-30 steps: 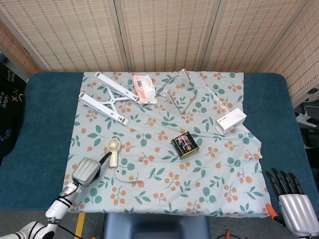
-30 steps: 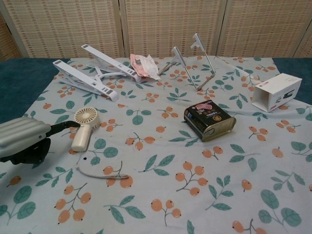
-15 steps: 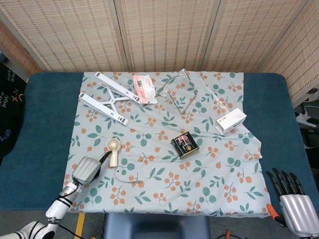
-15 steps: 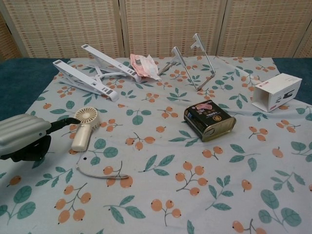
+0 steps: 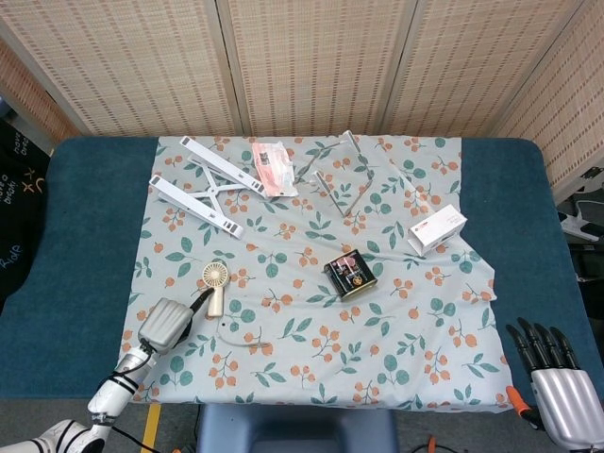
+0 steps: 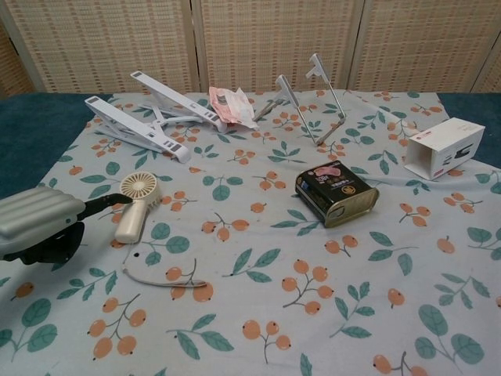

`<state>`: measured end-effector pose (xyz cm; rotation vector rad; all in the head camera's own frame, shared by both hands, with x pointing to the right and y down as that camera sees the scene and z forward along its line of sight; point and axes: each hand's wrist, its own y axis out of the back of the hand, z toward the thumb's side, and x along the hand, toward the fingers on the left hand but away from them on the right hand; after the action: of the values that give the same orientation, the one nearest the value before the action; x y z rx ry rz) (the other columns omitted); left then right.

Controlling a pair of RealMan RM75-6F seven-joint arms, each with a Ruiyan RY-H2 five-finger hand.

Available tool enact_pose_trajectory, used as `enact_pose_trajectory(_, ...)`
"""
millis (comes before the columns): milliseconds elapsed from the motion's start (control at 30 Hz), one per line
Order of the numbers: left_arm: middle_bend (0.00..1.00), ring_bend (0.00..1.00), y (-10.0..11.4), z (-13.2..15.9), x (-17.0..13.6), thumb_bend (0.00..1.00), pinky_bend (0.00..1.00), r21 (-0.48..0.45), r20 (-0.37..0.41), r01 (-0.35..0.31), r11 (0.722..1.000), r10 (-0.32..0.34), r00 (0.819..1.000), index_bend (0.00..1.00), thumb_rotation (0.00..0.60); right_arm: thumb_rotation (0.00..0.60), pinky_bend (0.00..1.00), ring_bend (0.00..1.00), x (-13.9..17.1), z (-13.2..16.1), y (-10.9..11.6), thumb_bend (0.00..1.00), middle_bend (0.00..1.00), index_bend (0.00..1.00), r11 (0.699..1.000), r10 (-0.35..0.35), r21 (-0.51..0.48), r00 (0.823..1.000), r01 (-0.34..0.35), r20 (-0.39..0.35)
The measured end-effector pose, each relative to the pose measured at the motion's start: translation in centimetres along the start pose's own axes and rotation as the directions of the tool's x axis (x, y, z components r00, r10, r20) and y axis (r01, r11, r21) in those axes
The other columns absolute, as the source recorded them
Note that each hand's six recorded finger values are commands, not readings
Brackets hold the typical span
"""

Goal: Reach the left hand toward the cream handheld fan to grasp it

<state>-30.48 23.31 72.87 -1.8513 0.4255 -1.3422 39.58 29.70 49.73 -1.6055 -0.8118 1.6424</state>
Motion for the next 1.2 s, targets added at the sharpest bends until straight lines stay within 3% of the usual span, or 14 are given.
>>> enact_pose_trajectory(500,1.00,0.91,-0.3,0.3,0.0,1.00,1.00,0.051,0.007,0.008,0.999,-0.008,1.000,0.00,0.600,0.600,0.00,0.00,0.0,-0.1,0.1,0.19,0.00,0.00,1.000,-0.005,0.000,1.000,0.005,0.005)
enact_pose_trajectory(900,1.00,0.92,-0.9,0.0,0.1,1.00,1.00,0.090,-0.010,0.061,0.994,-0.060,0.998,0.00,0.600,0.600,0.00,0.00,0.1,0.1,0.1,0.19,0.00,0.00,1.000,-0.006,0.000,1.000,0.006,0.000)
enact_pose_trajectory(1000,1.00,0.92,-0.1,0.2,-0.1,1.00,1.00,0.077,-0.004,0.024,0.997,-0.023,1.000,0.00,0.600,0.600,0.00,0.00,0.2,0.1,0.2,0.19,0.00,0.00,1.000,-0.009,-0.001,1.000,0.009,-0.002)
enact_pose_trajectory(1100,1.00,0.91,1.4,0.6,-0.6,0.99,1.00,0.051,0.014,-0.055,0.997,0.055,0.998,0.00,0.600,0.600,0.00,0.00,0.4,0.2,0.3,0.19,0.00,0.00,1.000,-0.012,-0.003,1.000,0.012,-0.007)
enact_pose_trajectory(1200,0.96,0.86,3.5,1.1,-1.6,0.84,0.99,0.013,0.039,-0.163,0.986,0.163,0.986,0.00,0.600,0.600,0.00,0.00,0.6,0.3,0.5,0.19,0.00,0.00,1.000,-0.013,-0.006,1.000,0.013,-0.013)
